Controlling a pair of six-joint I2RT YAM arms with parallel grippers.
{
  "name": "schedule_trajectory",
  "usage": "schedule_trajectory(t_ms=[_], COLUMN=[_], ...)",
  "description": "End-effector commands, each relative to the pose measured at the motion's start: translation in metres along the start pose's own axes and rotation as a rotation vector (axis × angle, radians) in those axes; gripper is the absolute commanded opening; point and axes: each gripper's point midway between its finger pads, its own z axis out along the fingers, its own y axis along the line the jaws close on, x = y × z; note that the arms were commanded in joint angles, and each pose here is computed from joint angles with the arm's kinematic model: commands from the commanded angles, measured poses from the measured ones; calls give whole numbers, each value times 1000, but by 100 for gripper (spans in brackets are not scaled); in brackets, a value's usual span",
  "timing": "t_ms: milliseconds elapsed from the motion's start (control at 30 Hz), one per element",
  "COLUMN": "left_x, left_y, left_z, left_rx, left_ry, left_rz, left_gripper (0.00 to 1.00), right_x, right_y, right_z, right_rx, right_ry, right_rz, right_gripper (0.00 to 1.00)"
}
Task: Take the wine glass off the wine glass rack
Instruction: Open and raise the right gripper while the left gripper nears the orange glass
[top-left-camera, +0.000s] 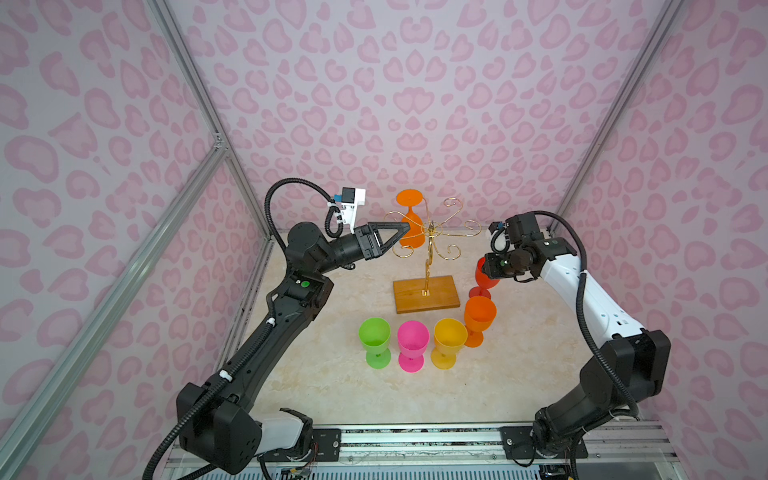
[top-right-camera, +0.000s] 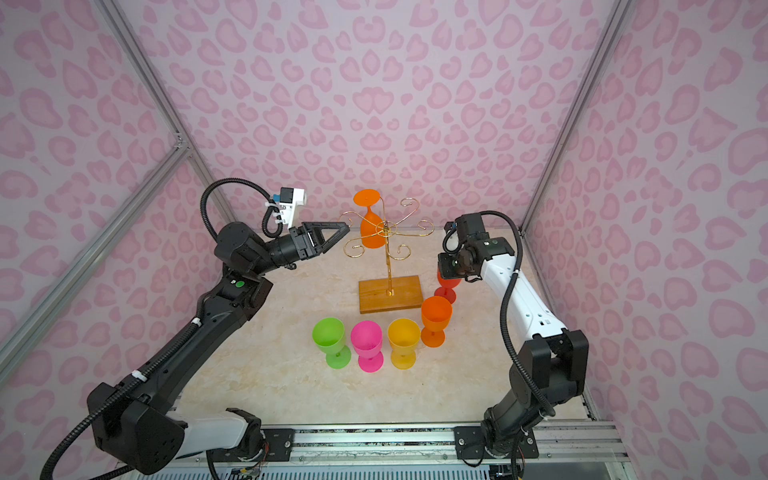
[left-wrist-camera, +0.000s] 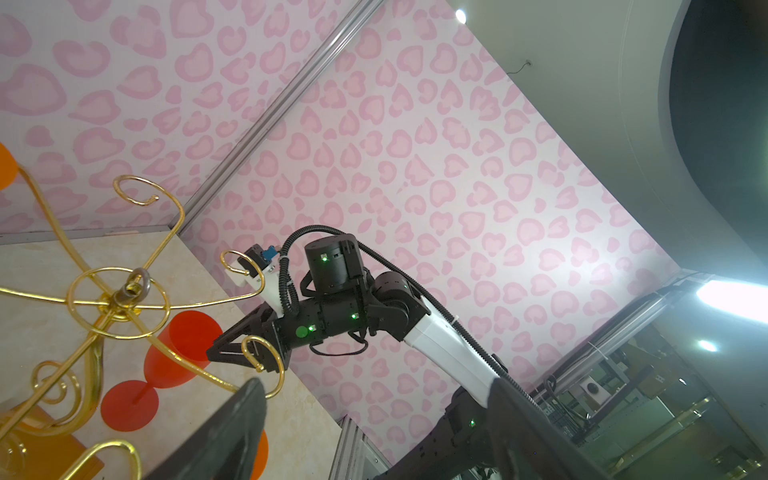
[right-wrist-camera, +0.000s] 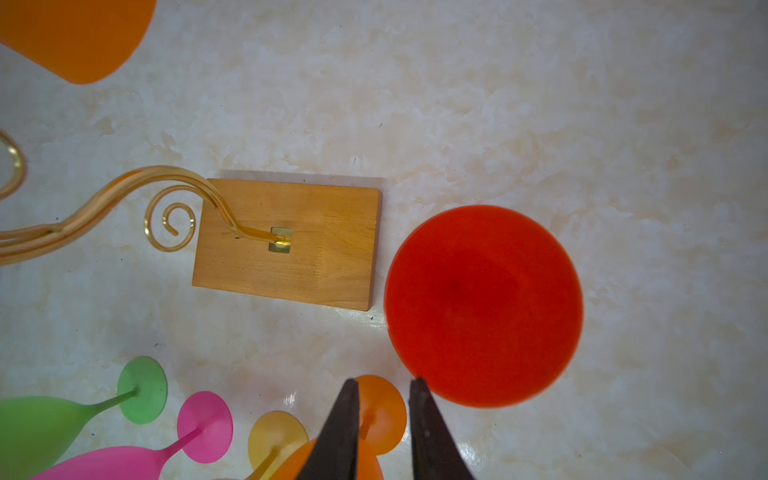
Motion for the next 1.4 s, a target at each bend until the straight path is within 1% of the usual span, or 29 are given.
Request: schedule_trajectory(t_ms=[0,33,200,333,433,567,700,833,933,1367], left_x=[-13,-17,-45,-70,-87,-101,-113,-116,-117,-98], left_y=[1,4,27,61,86,131,171,206,218,232], left_z=[-9,-11,-28,-38,-36,-26,-6,11,21,50], left_rx=[-24,-36,-125,-228,-278,-333,-320,-301,-278,-238], left_ry=[-45,-55,-130,-173,-171,-142,-81,-23,7,90], left_rz=[40,40,52,68,80,55,30,-36,-53,-76], left_gripper=[85,85,85,85,84,84,83,80,76,70], right_x=[-15,-10,-20,-26,-27,-26,-22,-19,-17,-17], right_y=[4,3,-2,-9,-13,-15,-17,-20,-24,-26], right_z=[-20,-21,-58,-84,-96,-103,-106,-109,-111,-102], right_rx=[-36,-43,-71,-80,-86,-92,-89,-83,-76,-102], right_ry=[-100,-103,-278,-389,-438,-459,-458,-460,-463,-451], right_rz=[27,37,101,139,162,179,180,185,190,207], right_gripper=[23,23,23,23,24,24,24,24,24,24])
